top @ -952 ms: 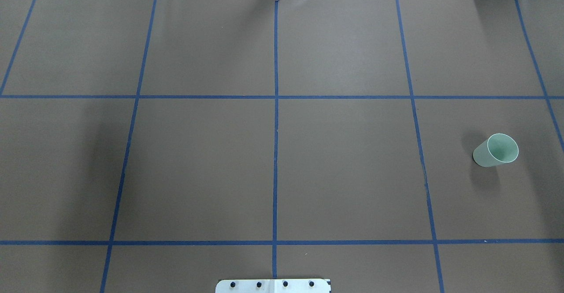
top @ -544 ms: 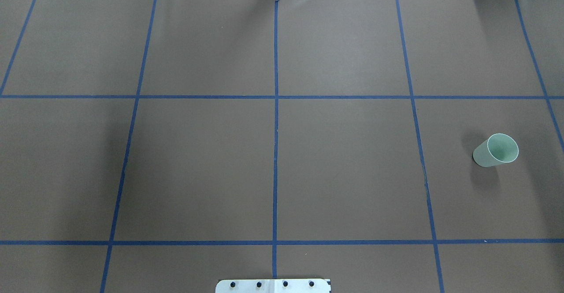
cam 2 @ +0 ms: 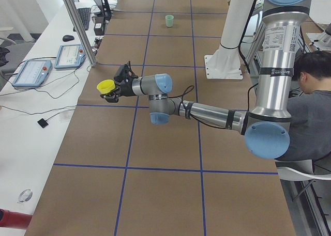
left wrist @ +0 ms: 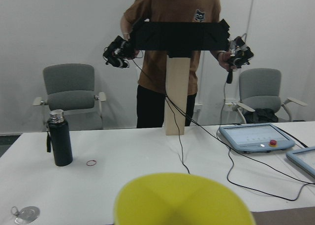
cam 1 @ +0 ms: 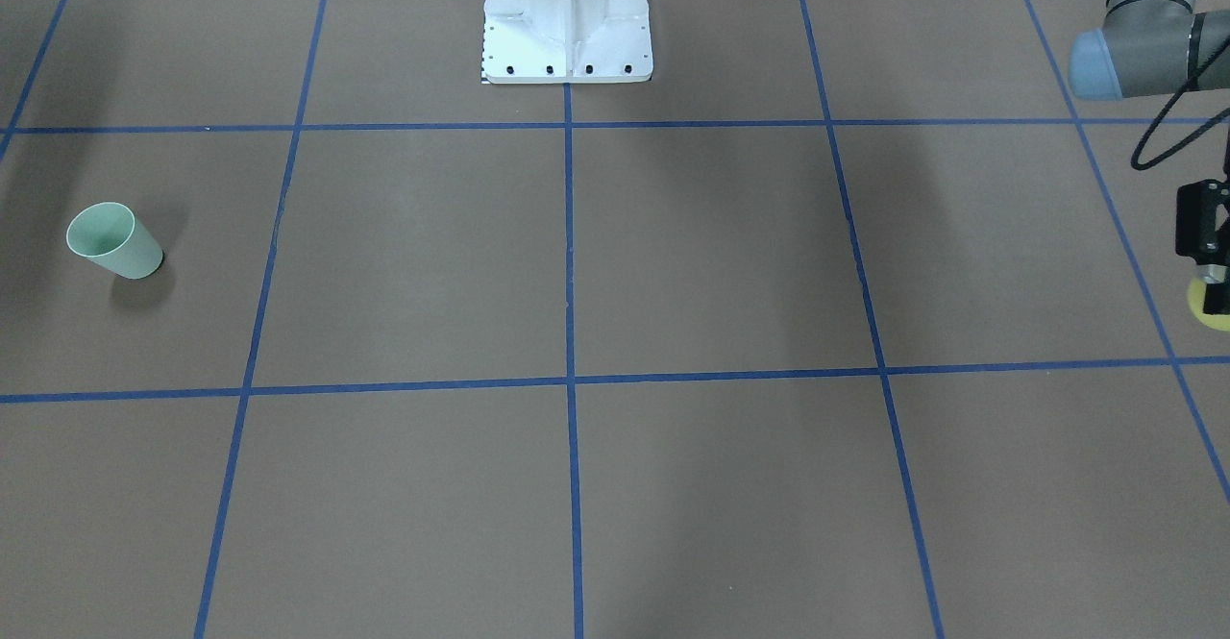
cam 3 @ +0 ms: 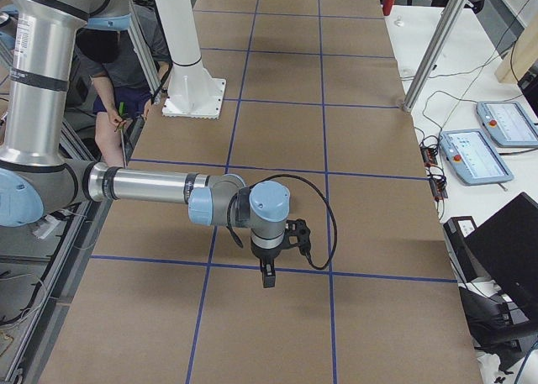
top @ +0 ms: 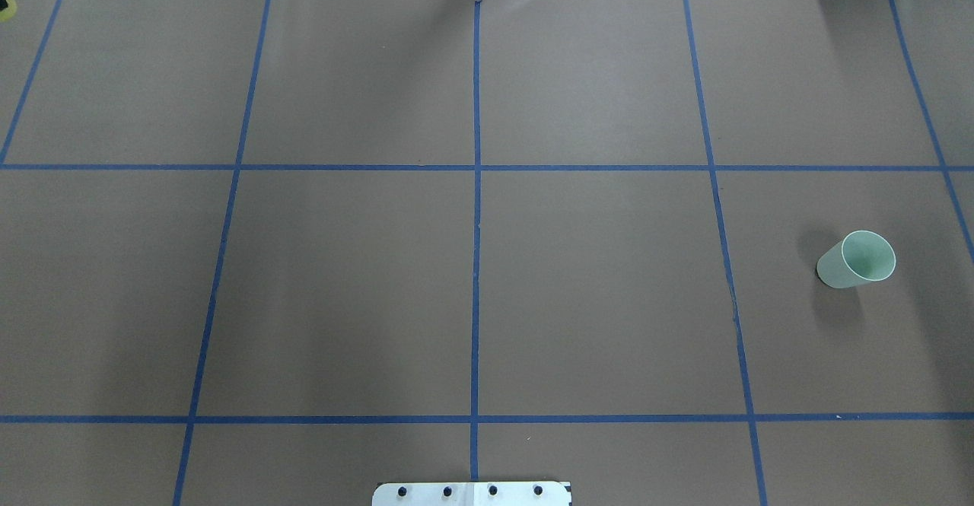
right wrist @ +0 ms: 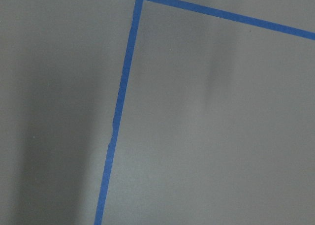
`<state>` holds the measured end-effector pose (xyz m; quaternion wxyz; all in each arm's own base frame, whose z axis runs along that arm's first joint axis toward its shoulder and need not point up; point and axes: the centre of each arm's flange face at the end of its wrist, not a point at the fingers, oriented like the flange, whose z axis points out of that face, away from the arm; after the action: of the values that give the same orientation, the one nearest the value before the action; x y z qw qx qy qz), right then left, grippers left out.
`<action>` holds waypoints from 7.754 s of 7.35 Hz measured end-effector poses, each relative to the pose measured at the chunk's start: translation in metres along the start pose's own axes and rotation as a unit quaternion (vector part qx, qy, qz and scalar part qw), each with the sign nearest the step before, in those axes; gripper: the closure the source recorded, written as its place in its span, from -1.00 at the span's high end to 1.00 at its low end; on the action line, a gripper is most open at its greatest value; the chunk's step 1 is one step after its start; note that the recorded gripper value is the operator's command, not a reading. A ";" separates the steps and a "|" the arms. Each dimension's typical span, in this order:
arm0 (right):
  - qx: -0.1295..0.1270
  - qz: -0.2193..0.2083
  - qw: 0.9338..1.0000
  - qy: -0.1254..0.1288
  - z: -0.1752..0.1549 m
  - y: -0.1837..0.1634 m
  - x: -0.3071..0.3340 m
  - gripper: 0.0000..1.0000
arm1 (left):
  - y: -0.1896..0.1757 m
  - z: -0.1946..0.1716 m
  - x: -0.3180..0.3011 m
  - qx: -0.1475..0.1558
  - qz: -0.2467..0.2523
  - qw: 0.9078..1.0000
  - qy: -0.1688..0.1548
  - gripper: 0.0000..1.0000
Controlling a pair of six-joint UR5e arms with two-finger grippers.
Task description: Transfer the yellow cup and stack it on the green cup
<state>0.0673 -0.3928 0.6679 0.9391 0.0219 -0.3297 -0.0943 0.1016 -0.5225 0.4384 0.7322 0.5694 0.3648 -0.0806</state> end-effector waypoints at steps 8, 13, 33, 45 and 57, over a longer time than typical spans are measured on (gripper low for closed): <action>0.065 -0.051 0.997 0.001 -0.014 -0.014 -0.011 1.00 | 0.032 -0.007 0.160 -0.054 0.113 0.926 0.357 -1.00; 0.118 -0.087 0.981 -0.123 -0.036 -0.025 -0.049 1.00 | 0.059 -0.019 0.347 -0.024 0.147 0.825 0.545 -1.00; 0.035 0.123 0.960 -0.249 -0.153 -0.118 -0.739 0.99 | 0.068 0.010 0.406 -0.011 0.141 0.837 0.529 -1.00; 0.033 0.118 0.960 -0.251 -0.155 -0.124 -0.761 0.77 | 0.068 -0.006 0.397 0.042 0.139 0.821 0.552 -1.00; 0.033 0.118 0.961 -0.248 -0.158 -0.137 -0.780 -1.00 | 0.076 -0.008 0.401 0.038 0.139 0.818 0.557 -0.44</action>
<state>-0.4528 -0.3808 0.0506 0.8309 -0.0109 -0.5557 0.0258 0.4274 -0.3704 0.2453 0.3858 0.5889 0.6240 0.3390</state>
